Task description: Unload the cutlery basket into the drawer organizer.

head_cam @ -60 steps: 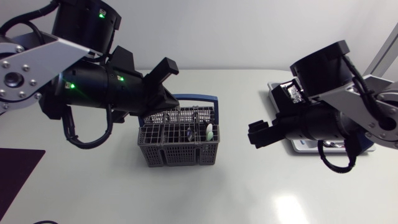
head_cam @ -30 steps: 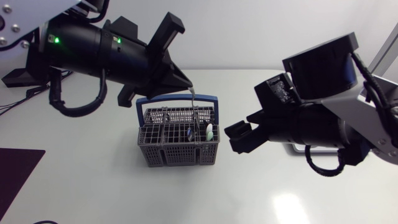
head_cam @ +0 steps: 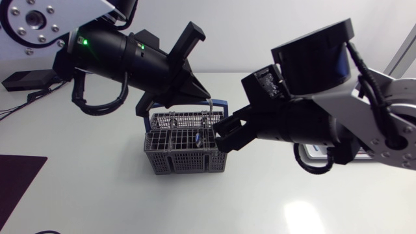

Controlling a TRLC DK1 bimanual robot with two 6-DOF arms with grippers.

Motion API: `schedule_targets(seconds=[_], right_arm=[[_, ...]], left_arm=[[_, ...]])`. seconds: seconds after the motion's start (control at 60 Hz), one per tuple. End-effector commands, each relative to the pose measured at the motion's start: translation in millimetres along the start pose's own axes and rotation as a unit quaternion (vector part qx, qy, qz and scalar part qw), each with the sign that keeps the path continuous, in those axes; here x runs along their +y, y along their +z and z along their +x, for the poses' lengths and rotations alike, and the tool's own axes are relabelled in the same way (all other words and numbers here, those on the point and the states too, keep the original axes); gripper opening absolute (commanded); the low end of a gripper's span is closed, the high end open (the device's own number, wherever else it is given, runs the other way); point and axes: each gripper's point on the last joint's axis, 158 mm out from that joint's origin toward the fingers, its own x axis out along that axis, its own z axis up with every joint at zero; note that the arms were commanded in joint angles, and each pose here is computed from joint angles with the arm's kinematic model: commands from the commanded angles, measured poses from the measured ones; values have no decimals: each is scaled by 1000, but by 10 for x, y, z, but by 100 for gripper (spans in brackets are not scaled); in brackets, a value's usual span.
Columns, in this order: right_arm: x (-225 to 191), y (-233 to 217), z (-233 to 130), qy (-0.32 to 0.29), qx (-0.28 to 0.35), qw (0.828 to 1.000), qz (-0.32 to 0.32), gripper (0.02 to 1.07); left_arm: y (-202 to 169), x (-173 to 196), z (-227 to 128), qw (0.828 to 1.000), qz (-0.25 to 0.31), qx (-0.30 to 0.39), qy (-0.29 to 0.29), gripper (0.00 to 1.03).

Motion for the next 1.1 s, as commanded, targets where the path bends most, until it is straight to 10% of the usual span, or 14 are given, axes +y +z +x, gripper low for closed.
schedule_targets(seconds=[0.0, 0.667, 0.85, 1.083], right_arm=[[71, 115, 48, 4, -10, 1000, 5, 68], [189, 113, 221, -4, -18, 1000, -25, 8], [191, 62, 234, -4, -12, 999, -30, 8], [209, -12, 208, 1, -6, 999, -37, 8]], left_arm=[[31, -104, 4, 1000, -14, 5, -10, 4], [4, -98, 5, 1000, -18, 17, -13, 5], [7, -112, -5, 1000, -16, 15, -15, 6], [40, -242, -67, 1000, 0, 7, -30, 43]])
